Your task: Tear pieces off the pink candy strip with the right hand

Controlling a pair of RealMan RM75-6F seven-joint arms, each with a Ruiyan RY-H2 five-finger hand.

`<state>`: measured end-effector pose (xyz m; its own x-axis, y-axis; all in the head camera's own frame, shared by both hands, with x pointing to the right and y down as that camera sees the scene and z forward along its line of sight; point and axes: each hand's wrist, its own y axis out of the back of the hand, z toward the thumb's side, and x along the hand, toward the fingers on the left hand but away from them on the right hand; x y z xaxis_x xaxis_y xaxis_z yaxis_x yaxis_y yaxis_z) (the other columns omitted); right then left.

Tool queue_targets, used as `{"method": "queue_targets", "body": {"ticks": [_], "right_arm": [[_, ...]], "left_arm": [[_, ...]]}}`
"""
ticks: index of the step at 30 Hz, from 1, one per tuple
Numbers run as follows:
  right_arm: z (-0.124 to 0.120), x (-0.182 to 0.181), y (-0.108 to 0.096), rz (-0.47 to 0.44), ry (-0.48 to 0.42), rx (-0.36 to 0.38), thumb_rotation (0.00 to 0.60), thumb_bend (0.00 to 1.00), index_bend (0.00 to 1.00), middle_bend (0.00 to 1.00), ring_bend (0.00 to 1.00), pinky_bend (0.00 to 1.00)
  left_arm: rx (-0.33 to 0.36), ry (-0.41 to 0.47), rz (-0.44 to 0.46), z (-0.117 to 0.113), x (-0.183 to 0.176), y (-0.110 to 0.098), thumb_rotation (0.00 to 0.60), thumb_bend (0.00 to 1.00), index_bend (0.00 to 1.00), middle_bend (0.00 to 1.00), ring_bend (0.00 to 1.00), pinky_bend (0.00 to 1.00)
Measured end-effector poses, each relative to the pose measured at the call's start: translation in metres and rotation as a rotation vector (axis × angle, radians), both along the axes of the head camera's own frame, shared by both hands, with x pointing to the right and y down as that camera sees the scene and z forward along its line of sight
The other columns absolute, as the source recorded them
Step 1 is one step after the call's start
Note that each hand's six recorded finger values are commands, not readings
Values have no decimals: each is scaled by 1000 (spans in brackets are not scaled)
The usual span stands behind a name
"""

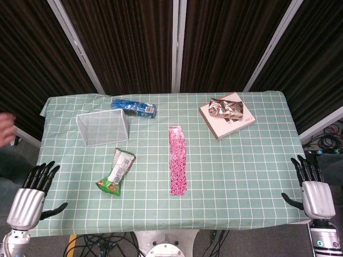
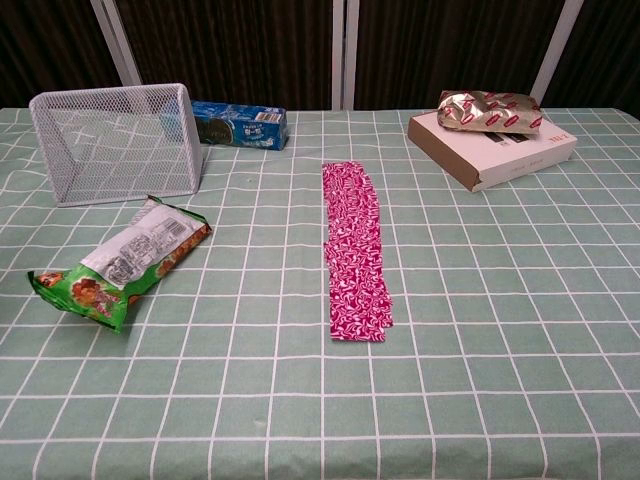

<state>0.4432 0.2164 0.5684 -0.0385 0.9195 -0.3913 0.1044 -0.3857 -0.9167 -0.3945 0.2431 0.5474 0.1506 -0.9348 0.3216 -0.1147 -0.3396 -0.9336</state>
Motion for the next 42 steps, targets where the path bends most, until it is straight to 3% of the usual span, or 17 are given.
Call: {"method": "queue_targets", "body": {"ticks": [9, 12, 13, 14, 17, 19, 21, 22, 23, 26, 29, 35, 42], "right_arm": [[4, -6, 0, -13, -9, -11, 600, 56, 0, 0, 0, 0], [3, -8, -1, -18, -11, -6, 600, 96, 0, 0, 0, 0], [3, -9, -1, -20, -10, -6, 600, 182, 0, 0, 0, 0], [3, -10, -2, -23, -9, -6, 600, 331, 0, 0, 0, 0], [2, -11, -3, -40, 8, 0, 600, 897, 0, 0, 0, 1], [1, -14, -4, -54, 22, 14, 600, 1000, 0, 18, 39, 90], [0, -18, -6, -69, 21, 30, 600, 1000, 0, 129, 247, 337], [1, -20, -6, -77, 18, 35, 600, 1000, 0, 199, 338, 410], [1, -22, -6, -86, 15, 39, 600, 1000, 0, 329, 460, 492], [5, -31, -5, -123, 8, 42, 600, 1000, 0, 661, 667, 625], [11, -41, -2, -160, 16, 27, 600, 1000, 6, 809, 769, 684], [25, -65, 7, -243, 26, -23, 600, 1000, 40, 867, 817, 699], [49, -125, 19, -405, -2, -144, 600, 1000, 69, 876, 819, 700]], "left_arm": [[4, -11, -11, -3, -4, -4, 548, 13, 50, 8, 0, 87], [5, -10, -10, -3, -4, -4, 548, 13, 51, 8, 0, 87], [3, -10, -10, -3, -4, -4, 546, 13, 51, 8, 0, 87], [1, -10, -10, -3, -4, -3, 545, 13, 51, 8, 0, 87], [-1, -13, -7, -1, -4, -2, 546, 13, 50, 8, 0, 87], [-8, -18, -7, 1, -5, 0, 545, 13, 50, 8, 0, 87], [-17, -20, -6, 3, -6, 2, 548, 13, 50, 8, 0, 87], [-17, -20, -6, 3, -6, 2, 547, 14, 51, 8, 0, 87], [-15, -20, -6, 3, -6, 2, 547, 13, 50, 8, 0, 87], [-11, -16, -7, 2, -7, 1, 548, 13, 50, 8, 0, 87], [-16, -14, -6, 4, -7, 2, 549, 13, 50, 8, 0, 87], [-16, -17, 0, 4, -6, 2, 546, 13, 51, 8, 0, 87], [-10, -25, 0, -1, -5, 0, 547, 13, 51, 8, 0, 87]]}}
